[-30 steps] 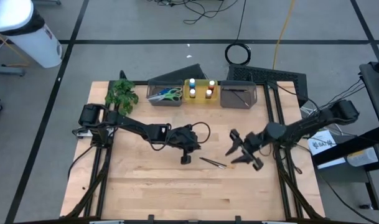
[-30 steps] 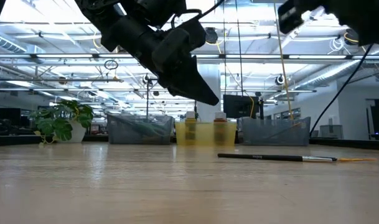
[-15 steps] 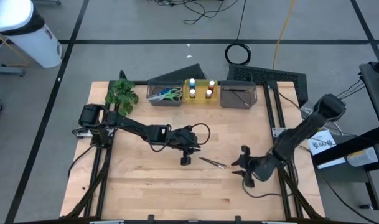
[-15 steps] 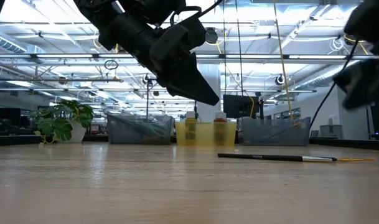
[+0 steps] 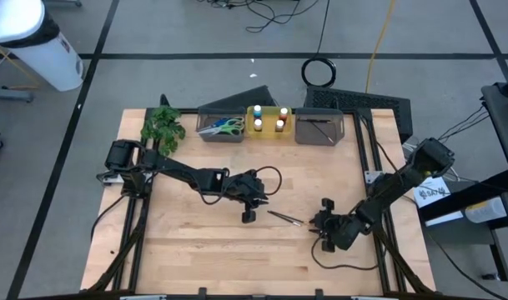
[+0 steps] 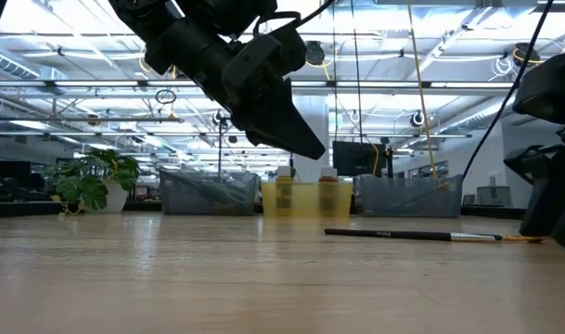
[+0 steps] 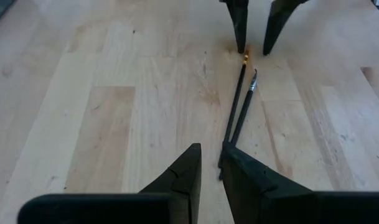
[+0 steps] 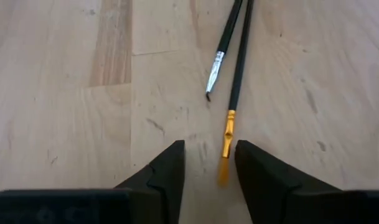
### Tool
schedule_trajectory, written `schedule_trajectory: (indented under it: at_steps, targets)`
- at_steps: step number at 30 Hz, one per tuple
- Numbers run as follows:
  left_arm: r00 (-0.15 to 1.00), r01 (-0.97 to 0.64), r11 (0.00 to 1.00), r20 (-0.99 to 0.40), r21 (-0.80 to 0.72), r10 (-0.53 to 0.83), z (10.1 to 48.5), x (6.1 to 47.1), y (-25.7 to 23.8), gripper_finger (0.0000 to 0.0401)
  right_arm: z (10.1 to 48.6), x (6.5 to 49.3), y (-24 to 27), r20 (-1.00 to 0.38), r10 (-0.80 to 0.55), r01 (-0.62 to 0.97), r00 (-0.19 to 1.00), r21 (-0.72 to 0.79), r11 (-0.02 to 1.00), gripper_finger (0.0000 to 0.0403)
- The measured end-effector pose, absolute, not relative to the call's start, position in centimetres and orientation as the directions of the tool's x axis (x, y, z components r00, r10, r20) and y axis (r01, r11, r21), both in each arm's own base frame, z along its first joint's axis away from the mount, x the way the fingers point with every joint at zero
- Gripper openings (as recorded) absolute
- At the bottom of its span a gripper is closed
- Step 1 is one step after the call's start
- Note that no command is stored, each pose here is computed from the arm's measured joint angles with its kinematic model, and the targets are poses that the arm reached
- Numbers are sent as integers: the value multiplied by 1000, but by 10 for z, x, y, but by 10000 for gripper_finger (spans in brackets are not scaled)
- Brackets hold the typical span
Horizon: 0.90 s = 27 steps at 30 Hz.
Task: Pick & Place Paint Supplies
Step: Put the gold paintbrush into the right black bin
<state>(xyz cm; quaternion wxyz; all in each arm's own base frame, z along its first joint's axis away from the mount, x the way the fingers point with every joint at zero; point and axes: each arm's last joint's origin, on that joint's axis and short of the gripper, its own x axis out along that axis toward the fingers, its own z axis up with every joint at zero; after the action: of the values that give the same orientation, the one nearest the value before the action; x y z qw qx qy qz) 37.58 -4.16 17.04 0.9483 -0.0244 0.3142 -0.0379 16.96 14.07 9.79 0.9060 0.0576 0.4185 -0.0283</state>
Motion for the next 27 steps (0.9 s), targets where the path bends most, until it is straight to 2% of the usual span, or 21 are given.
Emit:
schedule_trajectory:
  at_steps: [10,15,20,27]
  targets:
    - [797,80,994,-594,-74,-108,170,375,-51,74,89,158,131,-851,-72,162,521,15,987,7]
    - [797,80,994,-594,-74,-108,170,375,-52,74,88,158,130,-857,-78,177,509,15,984,2]
    - [798,77,994,-593,-76,-107,170,375,-51,74,97,161,130,-798,-101,185,594,14,983,1]
    - [802,80,994,-588,-72,-107,171,375,-51,74,121,162,122,-665,-208,239,717,-46,970,0]
